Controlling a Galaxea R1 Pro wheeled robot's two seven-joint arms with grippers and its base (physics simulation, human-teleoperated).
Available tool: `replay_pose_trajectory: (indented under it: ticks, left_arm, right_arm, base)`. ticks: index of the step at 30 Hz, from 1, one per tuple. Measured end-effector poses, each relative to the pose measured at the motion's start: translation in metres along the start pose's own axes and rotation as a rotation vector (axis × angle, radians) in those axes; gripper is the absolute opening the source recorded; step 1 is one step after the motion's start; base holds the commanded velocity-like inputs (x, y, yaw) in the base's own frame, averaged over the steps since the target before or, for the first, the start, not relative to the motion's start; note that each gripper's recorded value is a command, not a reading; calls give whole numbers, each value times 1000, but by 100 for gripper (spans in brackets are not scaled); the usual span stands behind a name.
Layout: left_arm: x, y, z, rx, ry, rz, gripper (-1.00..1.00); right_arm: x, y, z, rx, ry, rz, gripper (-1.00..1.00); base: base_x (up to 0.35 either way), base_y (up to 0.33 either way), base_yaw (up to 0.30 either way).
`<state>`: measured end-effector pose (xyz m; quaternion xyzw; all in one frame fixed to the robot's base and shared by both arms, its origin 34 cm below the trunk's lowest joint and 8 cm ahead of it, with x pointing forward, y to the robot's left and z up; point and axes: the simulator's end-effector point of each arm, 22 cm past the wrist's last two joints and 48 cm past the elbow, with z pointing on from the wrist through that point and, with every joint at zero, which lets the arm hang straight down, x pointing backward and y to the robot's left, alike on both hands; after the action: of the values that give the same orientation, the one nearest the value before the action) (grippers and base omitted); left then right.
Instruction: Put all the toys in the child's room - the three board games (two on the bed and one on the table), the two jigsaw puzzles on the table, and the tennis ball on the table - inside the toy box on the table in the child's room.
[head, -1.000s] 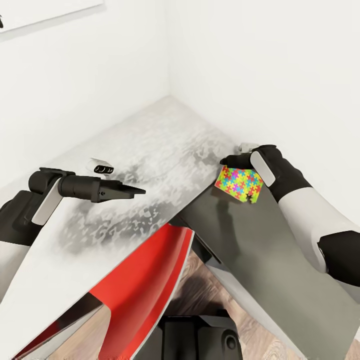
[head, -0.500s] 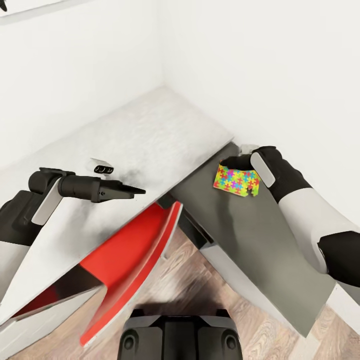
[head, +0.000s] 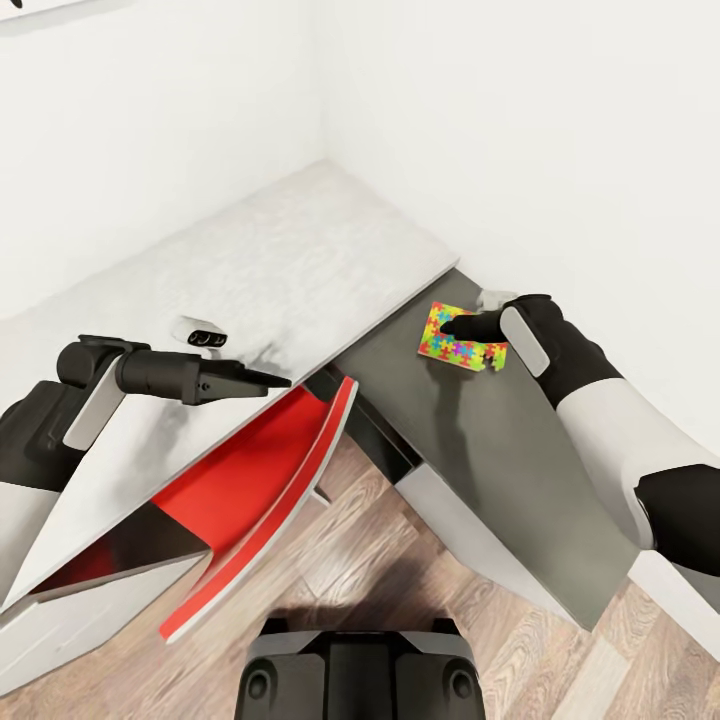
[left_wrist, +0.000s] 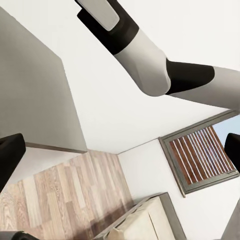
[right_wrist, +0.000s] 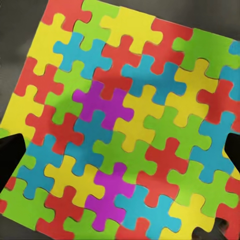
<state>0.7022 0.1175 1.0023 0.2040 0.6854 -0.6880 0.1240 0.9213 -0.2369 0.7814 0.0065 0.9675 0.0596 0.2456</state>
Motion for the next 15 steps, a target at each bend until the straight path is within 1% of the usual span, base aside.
replay_pose_trajectory:
  ticks: [3, 10, 15]
  left_arm:
    - [0, 0, 0, 0, -1, 0, 100]
    - [0, 0, 0, 0, -2, 0, 100]
    - [-1, 0, 0, 0, -2, 0, 100]
  right_arm:
    - [0, 1, 0, -1, 1, 0, 100]
    - [0, 3, 0, -4, 3, 0, 100]
    - [1, 2, 0, -3, 4, 0, 100]
  base:
    - [5, -1, 0]
    - [69, 29, 0]
    - [15, 6, 0]
